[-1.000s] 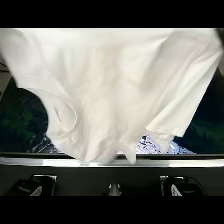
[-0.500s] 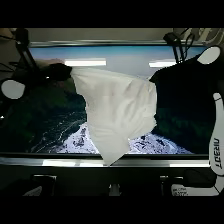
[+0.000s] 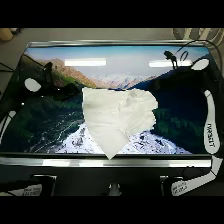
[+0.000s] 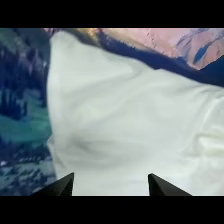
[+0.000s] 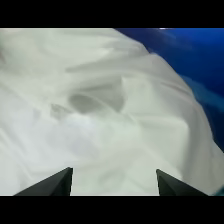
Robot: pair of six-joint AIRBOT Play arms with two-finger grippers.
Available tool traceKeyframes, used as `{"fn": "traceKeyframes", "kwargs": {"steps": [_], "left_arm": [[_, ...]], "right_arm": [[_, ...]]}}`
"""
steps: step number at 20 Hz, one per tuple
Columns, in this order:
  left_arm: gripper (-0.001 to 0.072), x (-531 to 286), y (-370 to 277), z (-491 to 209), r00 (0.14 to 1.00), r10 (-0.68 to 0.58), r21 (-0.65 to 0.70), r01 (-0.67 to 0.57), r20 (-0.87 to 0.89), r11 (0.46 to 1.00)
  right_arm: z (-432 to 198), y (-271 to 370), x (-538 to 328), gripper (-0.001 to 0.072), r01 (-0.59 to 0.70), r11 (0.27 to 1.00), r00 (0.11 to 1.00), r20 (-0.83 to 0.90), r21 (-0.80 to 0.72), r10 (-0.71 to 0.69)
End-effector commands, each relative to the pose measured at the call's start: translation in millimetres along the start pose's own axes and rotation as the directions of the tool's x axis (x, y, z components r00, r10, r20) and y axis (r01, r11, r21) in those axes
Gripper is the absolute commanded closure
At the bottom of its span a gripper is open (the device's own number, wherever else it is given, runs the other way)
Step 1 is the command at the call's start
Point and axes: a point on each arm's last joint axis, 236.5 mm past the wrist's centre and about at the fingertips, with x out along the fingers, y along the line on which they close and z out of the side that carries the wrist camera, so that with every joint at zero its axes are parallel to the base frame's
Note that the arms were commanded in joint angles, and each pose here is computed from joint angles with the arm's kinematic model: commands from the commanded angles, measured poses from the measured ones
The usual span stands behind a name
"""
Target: Fold the shirts.
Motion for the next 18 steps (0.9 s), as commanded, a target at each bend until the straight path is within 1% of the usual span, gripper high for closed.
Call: {"fn": "traceKeyframes", "kwargs": {"steps": [1, 2, 4, 5, 7, 9, 11, 14, 16, 18], "left_arm": [[0.0179, -22.0, 39.1, -48.0, 0.966, 0.029, -0.041, -0.041, -0.258, 0.998], [0.0179, -19.5, 44.6, -67.9, 0.946, 0.042, -0.016, -0.050, -0.322, 0.999], [0.0179, -5.3, 47.0, -114.3, 0.898, 0.049, 0.010, -0.049, -0.438, 0.999], [0.0179, 5.6, 46.6, -133.9, 0.882, 0.055, 0.017, -0.053, -0.468, 0.998], [0.0179, 32.2, 41.9, -167.4, 0.872, 0.063, 0.032, -0.054, -0.486, 0.998], [0.0180, 51.1, 30.8, -187.4, 0.873, 0.044, 0.028, -0.035, -0.486, 0.999], [0.0183, 64.4, 22.0, -195.5, 0.872, 0.039, 0.039, -0.023, -0.488, 0.999], [0.0191, 80.8, 9.4, -192.8, 0.888, -0.011, -0.018, 0.003, -0.459, 1.000], [0.0426, 88.2, 8.0, -180.9, 0.913, -0.018, -0.029, 0.007, -0.407, 1.000], [0.0516, 91.0, 7.6, -170.9, 0.929, -0.018, -0.028, 0.008, -0.371, 1.000]], "right_arm": [[-75.0, -49.4, -48.7, 0.0180, 0.172, 0.984, 0.961, -0.226, 0.048, -0.157], [-92.6, -51.2, -50.8, 0.0188, 0.177, 0.980, 0.954, -0.260, 0.089, -0.149], [-123.1, -40.5, -38.5, 0.0184, 0.149, 0.980, 0.949, -0.298, 0.129, -0.105], [-136.1, -33.8, -28.4, 0.0184, 0.128, 0.980, 0.950, -0.304, 0.153, -0.077], [-165.7, -17.1, -9.2, 0.0171, 0.069, 0.976, 0.946, -0.325, 0.206, 0.002], [-189.6, -7.2, -0.3, 0.0163, 0.046, 0.971, 0.933, -0.358, 0.235, 0.043], [-205.4, -2.8, 3.8, 0.0143, 0.040, 0.971, 0.923, -0.381, 0.236, 0.055], [-213.8, -4.2, 15.3, 0.0143, 0.051, 0.961, 0.929, -0.366, 0.271, 0.053], [-213.7, -2.2, 27.0, 0.0143, 0.038, 0.952, 0.943, -0.325, 0.304, 0.067], [-212.0, 0.2, 37.8, 0.0143, 0.021, 0.939, 0.957, -0.279, 0.342, 0.080]]}}
